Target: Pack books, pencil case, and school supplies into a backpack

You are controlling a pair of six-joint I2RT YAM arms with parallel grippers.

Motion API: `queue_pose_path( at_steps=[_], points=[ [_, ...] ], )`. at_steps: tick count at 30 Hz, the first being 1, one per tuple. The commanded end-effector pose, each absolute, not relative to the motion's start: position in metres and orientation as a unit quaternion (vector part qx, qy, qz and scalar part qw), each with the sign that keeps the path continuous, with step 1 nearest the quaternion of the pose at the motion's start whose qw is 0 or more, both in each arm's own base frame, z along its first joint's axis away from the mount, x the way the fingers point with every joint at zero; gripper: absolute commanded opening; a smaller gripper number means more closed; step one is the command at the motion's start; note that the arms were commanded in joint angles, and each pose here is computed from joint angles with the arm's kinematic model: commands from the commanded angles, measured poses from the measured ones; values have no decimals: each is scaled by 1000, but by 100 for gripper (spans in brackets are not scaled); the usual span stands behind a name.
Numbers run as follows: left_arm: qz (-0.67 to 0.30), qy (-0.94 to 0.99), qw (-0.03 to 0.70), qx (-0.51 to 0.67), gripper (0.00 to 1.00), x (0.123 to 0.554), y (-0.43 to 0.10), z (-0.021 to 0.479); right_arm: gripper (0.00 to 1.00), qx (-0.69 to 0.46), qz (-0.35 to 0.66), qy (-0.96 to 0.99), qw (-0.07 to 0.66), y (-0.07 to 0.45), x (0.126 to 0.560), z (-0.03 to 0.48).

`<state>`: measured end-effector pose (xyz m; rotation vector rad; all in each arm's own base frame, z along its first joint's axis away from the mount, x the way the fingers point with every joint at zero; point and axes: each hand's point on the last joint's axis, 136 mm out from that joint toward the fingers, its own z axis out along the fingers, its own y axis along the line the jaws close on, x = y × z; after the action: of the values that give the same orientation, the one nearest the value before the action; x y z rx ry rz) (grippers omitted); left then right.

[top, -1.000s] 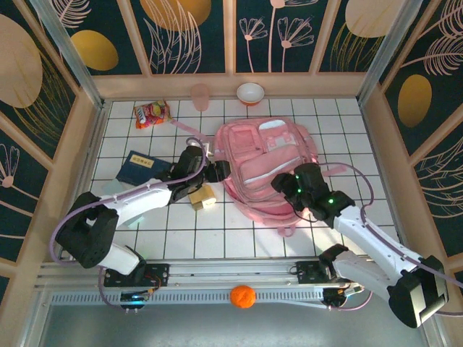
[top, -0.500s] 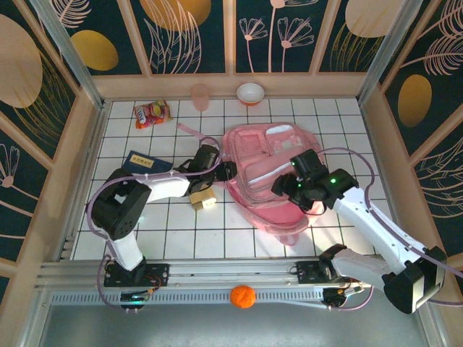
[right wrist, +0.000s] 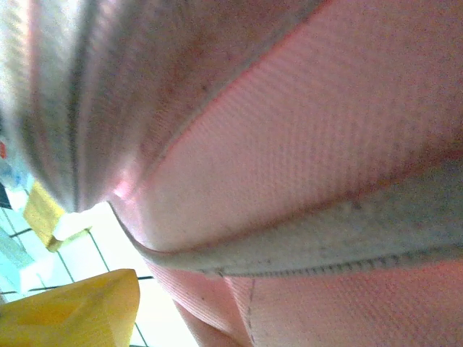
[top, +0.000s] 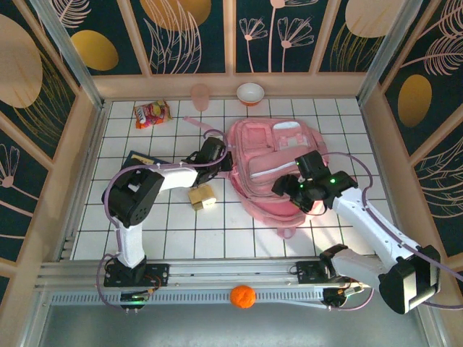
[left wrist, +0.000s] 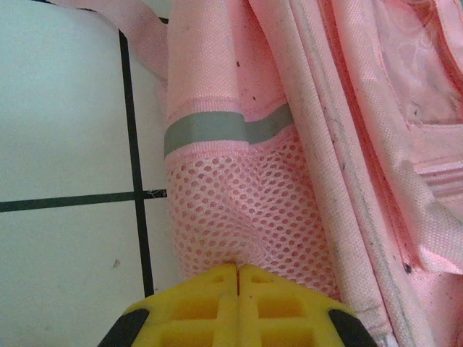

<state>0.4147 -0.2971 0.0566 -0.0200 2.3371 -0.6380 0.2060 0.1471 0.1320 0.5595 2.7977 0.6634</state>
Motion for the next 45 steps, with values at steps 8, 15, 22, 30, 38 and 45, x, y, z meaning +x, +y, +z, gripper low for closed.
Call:
queue_pose_path(
  at_steps=[8,15,22,30,38,45],
  points=[
    [-208,896,392,-14,0,444,-287,66,75,177,187,965,47,130,178,126],
    [-207,887,412,-9,4,445,-283,91,73,166,169,969,76,122,189,159],
    [-223,871,437,-21,49,442,-259,156,67,76,213,959,169,190,249,192],
    [-200,880,418,-101,69,429,-140,176,67,-15,343,905,251,344,319,214],
    [-220,862,352,-290,71,387,-44,122,61,-130,405,856,293,466,372,196],
    [-236,820,325,-409,68,361,-10,91,59,-176,367,861,306,514,404,129]
  ],
)
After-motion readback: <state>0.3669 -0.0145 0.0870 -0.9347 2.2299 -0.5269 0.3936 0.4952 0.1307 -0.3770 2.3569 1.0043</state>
